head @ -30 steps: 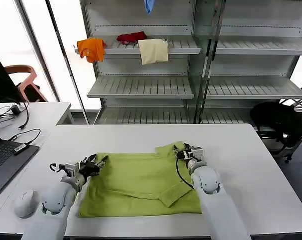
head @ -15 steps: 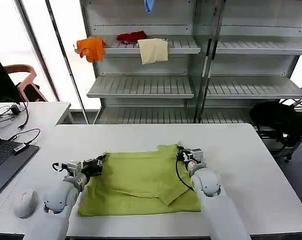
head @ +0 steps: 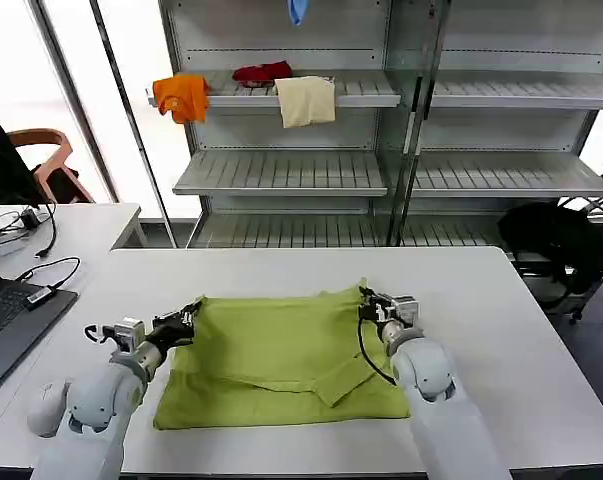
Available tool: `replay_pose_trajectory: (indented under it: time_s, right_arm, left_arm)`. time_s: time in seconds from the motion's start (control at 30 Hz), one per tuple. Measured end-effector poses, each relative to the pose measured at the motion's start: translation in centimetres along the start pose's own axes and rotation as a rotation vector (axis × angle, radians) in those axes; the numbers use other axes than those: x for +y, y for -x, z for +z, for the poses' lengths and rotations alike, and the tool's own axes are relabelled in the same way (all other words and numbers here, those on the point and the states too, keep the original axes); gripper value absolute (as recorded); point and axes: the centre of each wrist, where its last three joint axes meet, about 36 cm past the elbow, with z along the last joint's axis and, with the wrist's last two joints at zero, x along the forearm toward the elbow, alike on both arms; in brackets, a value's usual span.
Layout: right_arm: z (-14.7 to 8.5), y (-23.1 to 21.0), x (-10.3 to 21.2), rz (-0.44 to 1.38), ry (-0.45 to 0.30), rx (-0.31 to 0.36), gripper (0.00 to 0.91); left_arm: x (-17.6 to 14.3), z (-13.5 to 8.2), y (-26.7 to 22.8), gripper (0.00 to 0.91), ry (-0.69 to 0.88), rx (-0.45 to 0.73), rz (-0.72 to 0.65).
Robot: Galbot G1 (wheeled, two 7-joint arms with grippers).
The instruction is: Fold and organize the clothes.
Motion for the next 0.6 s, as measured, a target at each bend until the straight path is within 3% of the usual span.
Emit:
replay_pose_trajectory:
  time_s: [0.6]
  right_arm:
    - [3.2,-8.7,1.6,-0.018,0.012,0.006,0.000]
  left_arm:
    - [0.5,2.5,-5.9,0.000,-0.037,0.020,0.047]
